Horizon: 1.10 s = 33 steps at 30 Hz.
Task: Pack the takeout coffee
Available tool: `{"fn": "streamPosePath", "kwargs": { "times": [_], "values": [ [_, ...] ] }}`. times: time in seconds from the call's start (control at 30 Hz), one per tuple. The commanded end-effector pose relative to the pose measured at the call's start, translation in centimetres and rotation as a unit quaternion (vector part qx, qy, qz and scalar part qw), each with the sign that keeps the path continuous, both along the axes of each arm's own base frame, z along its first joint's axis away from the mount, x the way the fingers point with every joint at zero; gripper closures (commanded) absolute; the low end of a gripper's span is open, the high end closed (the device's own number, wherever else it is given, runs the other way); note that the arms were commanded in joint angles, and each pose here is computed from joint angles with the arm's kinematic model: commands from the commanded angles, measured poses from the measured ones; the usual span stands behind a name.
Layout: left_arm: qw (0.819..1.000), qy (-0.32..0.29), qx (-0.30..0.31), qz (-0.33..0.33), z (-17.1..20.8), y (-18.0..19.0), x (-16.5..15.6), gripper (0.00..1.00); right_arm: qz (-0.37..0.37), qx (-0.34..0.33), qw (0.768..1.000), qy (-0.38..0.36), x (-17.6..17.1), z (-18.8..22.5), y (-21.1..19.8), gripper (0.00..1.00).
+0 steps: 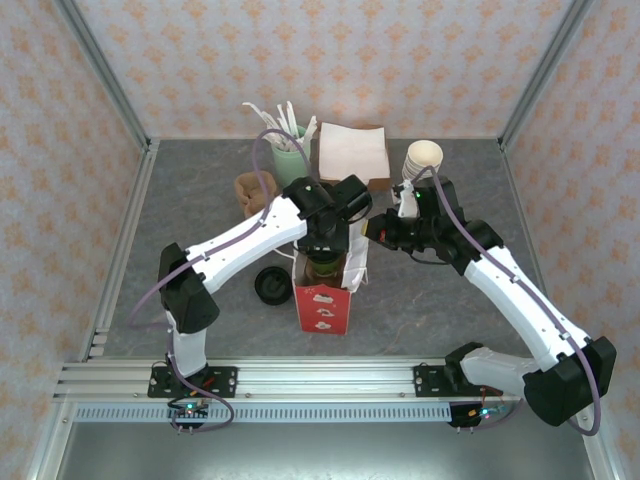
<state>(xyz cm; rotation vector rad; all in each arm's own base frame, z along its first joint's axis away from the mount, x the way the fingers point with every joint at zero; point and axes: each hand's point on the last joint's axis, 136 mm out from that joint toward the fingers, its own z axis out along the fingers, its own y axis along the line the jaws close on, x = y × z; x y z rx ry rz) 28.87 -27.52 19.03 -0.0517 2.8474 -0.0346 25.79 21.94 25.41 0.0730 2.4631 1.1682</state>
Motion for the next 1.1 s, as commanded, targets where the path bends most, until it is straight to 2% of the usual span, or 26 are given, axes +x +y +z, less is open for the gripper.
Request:
{"fn": "streamPosePath", "kwargs": {
  "times": [0.0, 0.4, 1.07],
  "values": [
    [1.0, -0.018, 0.005, -0.005, -0.4, -0.1, 0.9, 0.43, 0.018, 0.007, 1.0, -0.008, -0.6, 0.1, 0.4, 1.0],
    [0.999, -0.029, -0.006, -0.017, -2.0, -0.6, 1.6, 0.43, 0.031, -0.002, 1.0, 0.004, -0.9, -0.8, 0.4, 1.0],
    [0.999, 0.017, 0.014, -0.042, -5.7, -0.5, 0.1, 0.43, 0.046, -0.011, 0.999, 0.007, -0.8, -1.0, 0.7, 1.0]
  ]
}}
